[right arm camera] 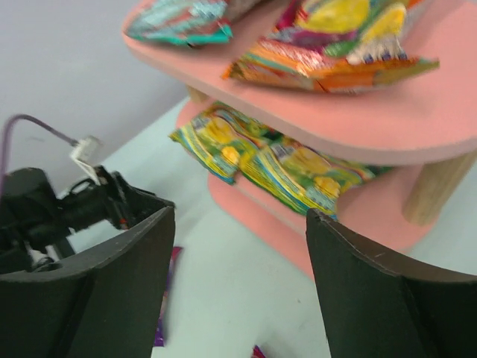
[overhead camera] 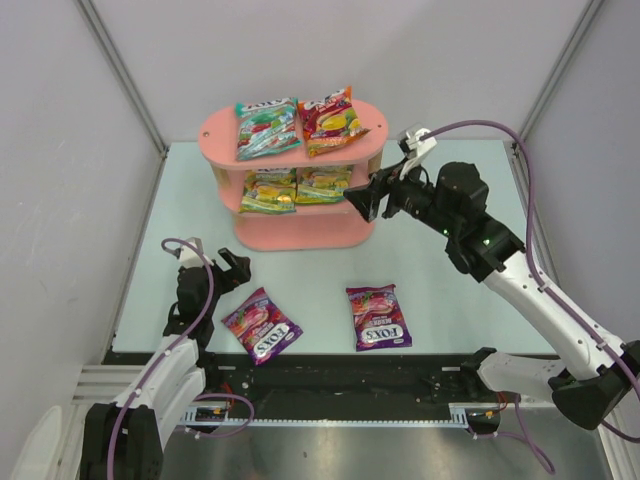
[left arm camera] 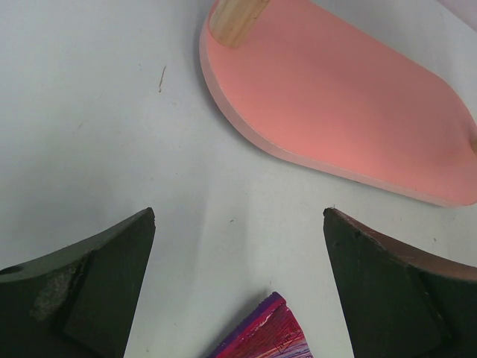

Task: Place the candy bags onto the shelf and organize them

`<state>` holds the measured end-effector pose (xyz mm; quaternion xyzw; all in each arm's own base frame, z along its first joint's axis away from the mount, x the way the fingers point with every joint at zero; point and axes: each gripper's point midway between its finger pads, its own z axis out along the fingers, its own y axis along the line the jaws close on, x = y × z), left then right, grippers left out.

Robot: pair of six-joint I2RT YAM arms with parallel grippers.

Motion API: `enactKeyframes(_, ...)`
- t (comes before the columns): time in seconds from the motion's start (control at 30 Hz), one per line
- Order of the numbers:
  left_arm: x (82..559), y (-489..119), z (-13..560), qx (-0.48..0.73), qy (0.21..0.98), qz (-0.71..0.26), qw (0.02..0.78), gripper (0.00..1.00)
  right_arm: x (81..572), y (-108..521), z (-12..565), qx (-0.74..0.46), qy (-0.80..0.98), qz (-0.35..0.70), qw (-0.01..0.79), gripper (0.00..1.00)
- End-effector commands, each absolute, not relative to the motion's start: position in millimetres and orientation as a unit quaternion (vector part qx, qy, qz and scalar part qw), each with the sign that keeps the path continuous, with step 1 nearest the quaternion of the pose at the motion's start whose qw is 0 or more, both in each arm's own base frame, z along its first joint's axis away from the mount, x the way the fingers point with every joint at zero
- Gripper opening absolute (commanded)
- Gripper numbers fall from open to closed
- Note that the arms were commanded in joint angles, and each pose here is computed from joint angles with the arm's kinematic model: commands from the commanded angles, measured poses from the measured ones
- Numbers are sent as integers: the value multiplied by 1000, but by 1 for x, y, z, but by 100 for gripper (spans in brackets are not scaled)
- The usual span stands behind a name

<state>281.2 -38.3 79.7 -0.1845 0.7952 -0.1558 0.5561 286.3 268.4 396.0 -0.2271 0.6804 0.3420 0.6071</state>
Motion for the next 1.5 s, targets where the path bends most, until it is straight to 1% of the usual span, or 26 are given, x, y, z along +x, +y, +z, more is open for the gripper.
enactKeyframes(0.0, 289, -38, 97, -187, 779, -165, 576, 100, 304, 241, 396, -181, 689, 277, 645, 68)
enactKeyframes(0.07, 289, -38, 98, -186, 778, -165, 576, 100, 315, 226, 415, -141, 672, 263, 678, 58)
enactKeyframes(0.1, 290, -38, 98, -186, 779, -166, 576, 100, 317, 220, 427, -129, 658, 265, 693, 47)
enactKeyframes(0.17, 290, -38, 98, -186, 778, -166, 576, 100, 328, 201, 456, -89, 625, 271, 727, 34)
enactKeyframes(0.2, 290, -38, 98, -186, 779, -166, 575, 100, 333, 195, 462, -75, 619, 271, 733, 23)
enactKeyframes(0.3, 289, -38, 98, -186, 778, -166, 577, 100, 355, 178, 478, -36, 612, 259, 746, 10)
enactKeyframes(0.33, 289, -38, 97, -187, 779, -165, 576, 100, 370, 180, 468, -34, 625, 250, 739, 8)
enactKeyframes(0.37, 289, -38, 98, -187, 778, -166, 576, 100, 375, 177, 480, -33, 619, 245, 746, 6)
enactKeyframes(0.4, 289, -38, 97, -186, 779, -165, 576, 100, 382, 180, 477, -36, 625, 241, 742, 4)
enactKeyframes(0.43, 289, -38, 98, -185, 779, -166, 576, 100, 397, 187, 460, -42, 645, 233, 726, 3)
enactKeyframes(0.47, 289, -38, 98, -186, 779, -166, 576, 100, 400, 190, 474, -49, 638, 232, 733, 2)
enactKeyframes(0.5, 289, -38, 98, -187, 778, -165, 576, 100, 405, 195, 471, -59, 643, 232, 728, 0)
enactKeyframes(0.53, 289, -38, 98, -186, 779, -165, 576, 100, 409, 199, 473, -64, 643, 233, 727, 0)
enactKeyframes(0.57, 290, -38, 99, -186, 778, -166, 577, 100, 421, 206, 456, -71, 662, 227, 711, 0)
enactKeyframes(0.6, 289, -38, 98, -187, 778, -165, 576, 100, 423, 209, 463, -76, 659, 226, 713, 0)
enactKeyframes(0.77, 289, -38, 98, -186, 778, -166, 577, 100, 444, 227, 450, -92, 675, 207, 702, 0)
enactKeyframes(1.23, 289, -38, 97, -186, 779, -164, 576, 99, 425, 270, 442, -144, 676, 210, 691, 0)
enactKeyframes(1.33, 290, -37, 99, -188, 778, -165, 577, 100, 423, 272, 439, -146, 679, 205, 689, 0)
enactKeyframes(1.47, 289, -38, 98, -188, 778, -165, 576, 100, 427, 259, 440, -129, 682, 178, 697, 0)
